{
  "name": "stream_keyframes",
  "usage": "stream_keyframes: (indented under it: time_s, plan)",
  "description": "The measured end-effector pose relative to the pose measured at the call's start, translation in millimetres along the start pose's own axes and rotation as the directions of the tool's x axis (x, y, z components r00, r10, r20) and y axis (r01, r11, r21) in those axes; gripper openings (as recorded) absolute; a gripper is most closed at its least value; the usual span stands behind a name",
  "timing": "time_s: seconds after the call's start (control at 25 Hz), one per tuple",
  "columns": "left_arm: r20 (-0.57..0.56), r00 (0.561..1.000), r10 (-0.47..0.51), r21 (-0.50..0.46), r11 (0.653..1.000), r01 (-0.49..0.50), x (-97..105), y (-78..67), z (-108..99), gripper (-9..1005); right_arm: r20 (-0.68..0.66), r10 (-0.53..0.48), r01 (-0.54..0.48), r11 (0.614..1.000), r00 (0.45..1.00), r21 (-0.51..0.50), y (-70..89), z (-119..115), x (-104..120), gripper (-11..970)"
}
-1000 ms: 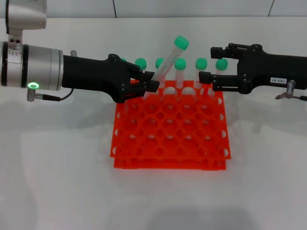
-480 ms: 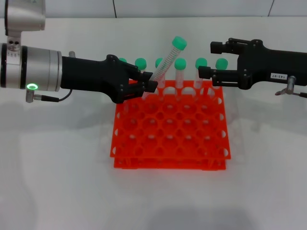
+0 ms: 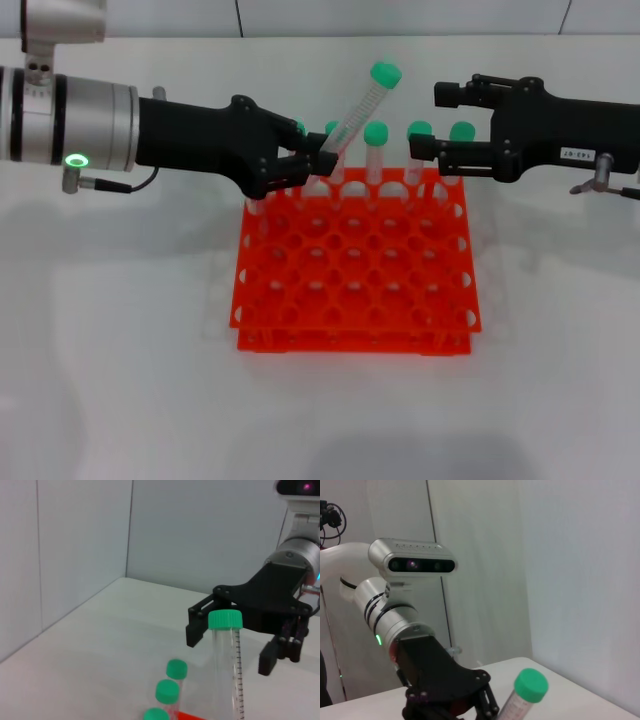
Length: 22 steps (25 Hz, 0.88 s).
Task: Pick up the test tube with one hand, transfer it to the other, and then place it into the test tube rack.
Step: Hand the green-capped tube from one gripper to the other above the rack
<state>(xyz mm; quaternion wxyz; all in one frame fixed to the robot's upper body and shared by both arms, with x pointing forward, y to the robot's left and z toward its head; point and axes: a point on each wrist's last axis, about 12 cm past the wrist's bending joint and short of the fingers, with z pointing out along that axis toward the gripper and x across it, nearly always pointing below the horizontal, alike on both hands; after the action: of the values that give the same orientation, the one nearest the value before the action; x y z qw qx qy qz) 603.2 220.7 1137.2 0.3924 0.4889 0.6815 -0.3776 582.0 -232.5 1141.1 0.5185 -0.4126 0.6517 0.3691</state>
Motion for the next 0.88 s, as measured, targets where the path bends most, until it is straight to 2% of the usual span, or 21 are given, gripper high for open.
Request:
stream_keyframes:
  time_s: [0.88]
  plan:
    - [-0.013, 1.000, 0.028, 0.008, 1.000, -0.028, -5, 0.3, 8, 184, 0.011, -0.039, 0.039, 0.999, 0.999, -0.004, -2.7, 5, -12, 766]
